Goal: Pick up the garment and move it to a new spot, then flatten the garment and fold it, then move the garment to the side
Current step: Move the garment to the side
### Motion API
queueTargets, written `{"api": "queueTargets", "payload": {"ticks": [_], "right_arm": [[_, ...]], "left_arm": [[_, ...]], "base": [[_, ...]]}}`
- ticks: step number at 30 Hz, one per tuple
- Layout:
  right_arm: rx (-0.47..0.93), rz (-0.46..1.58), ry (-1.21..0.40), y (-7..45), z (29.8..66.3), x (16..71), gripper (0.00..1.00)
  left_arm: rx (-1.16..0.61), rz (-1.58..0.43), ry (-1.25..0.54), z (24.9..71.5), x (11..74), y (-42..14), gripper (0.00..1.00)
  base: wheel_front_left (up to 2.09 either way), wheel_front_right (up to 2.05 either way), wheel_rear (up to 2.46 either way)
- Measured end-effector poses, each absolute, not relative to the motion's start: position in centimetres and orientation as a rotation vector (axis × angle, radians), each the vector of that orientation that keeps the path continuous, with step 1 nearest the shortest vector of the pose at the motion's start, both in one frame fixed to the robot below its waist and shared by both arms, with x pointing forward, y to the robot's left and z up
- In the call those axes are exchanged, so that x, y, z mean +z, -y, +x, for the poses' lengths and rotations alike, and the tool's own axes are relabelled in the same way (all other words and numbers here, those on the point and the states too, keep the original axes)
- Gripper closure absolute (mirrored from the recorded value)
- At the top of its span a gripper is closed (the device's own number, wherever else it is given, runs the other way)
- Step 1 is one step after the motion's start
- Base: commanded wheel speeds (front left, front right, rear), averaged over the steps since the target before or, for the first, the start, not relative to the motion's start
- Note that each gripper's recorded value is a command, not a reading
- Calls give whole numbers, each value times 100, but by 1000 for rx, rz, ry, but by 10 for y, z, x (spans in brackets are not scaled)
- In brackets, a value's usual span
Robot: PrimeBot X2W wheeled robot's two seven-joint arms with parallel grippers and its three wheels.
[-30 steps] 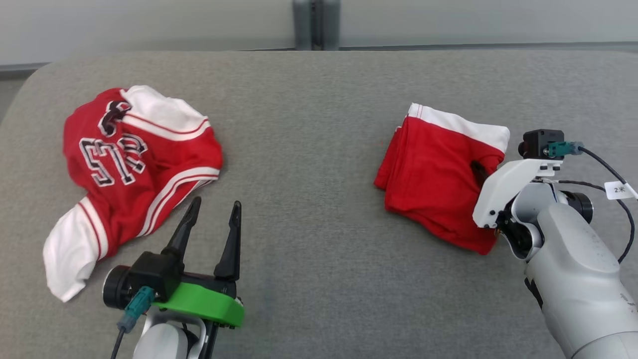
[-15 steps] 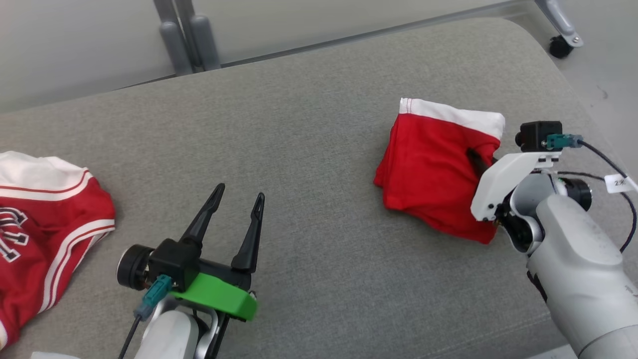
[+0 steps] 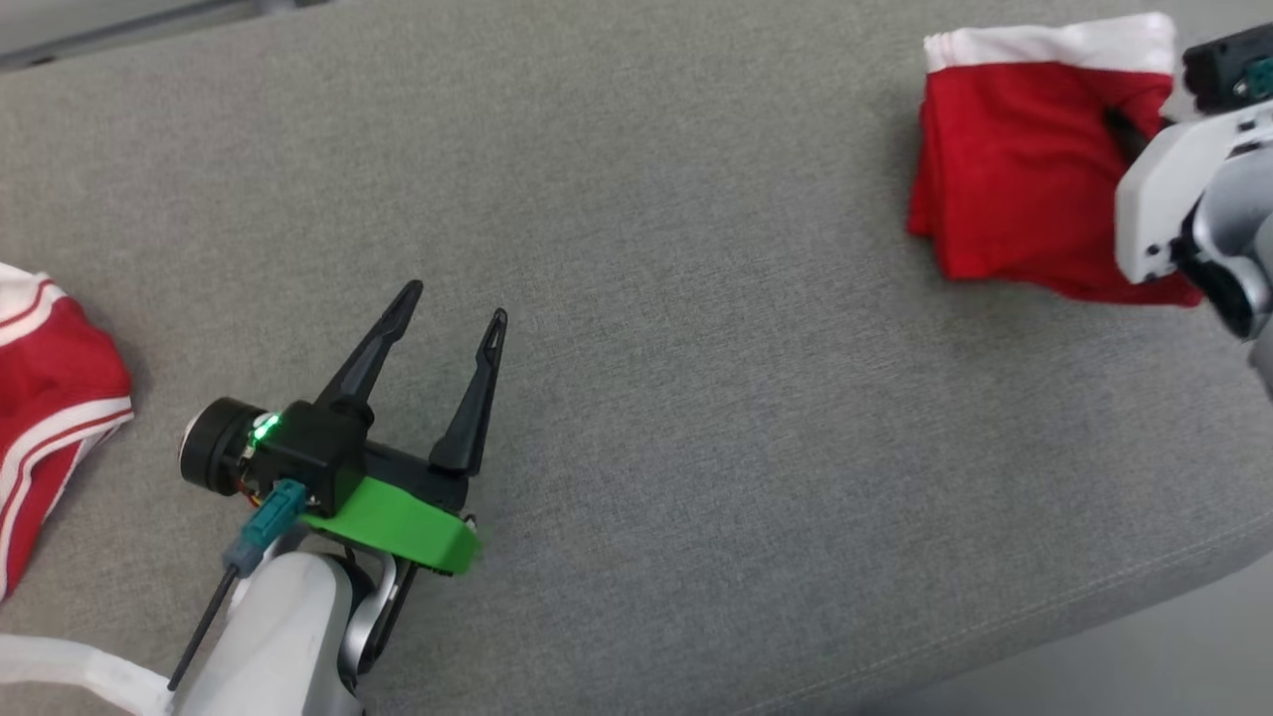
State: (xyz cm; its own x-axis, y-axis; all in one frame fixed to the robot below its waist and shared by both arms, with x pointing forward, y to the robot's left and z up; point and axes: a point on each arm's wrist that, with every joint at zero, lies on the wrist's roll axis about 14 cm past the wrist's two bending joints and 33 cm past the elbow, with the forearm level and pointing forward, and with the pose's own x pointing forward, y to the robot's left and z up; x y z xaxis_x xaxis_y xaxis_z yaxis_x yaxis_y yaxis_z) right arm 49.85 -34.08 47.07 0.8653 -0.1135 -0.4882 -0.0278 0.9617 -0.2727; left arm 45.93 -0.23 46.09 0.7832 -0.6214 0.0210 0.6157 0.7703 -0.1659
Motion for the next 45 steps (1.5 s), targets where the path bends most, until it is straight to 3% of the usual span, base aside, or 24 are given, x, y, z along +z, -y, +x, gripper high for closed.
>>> {"api": "queueTargets", "payload": {"ticks": [9,10,12,13,20,28,34,45], "right_arm": [[-12,-563,-686,374,536,434,100],[-8,-574,-689,375,541,430,82],[-5,-597,-692,375,550,425,36],[-7,-602,-688,376,555,423,0],[-74,-605,-583,390,570,444,0],[6,-439,-290,329,571,487,0],[72,-310,-95,285,547,538,0],[135,-105,184,240,457,595,0]], "left_arm": [[-606,-184,-119,476,417,-22,0],[-593,-184,-123,477,414,-26,0],[-568,-184,-139,477,408,-35,0],[-556,-183,-149,476,403,-39,0],[-488,-190,-165,469,402,-59,0],[-404,-180,-129,451,427,-81,0],[-315,-157,-61,435,459,-107,0],[-176,-144,77,397,514,-150,0]], "base": [[0,0,0],[0,0,0],[0,0,0],[0,0,0],[0,0,0],[0,0,0],[0,0,0],[0,0,0]]}}
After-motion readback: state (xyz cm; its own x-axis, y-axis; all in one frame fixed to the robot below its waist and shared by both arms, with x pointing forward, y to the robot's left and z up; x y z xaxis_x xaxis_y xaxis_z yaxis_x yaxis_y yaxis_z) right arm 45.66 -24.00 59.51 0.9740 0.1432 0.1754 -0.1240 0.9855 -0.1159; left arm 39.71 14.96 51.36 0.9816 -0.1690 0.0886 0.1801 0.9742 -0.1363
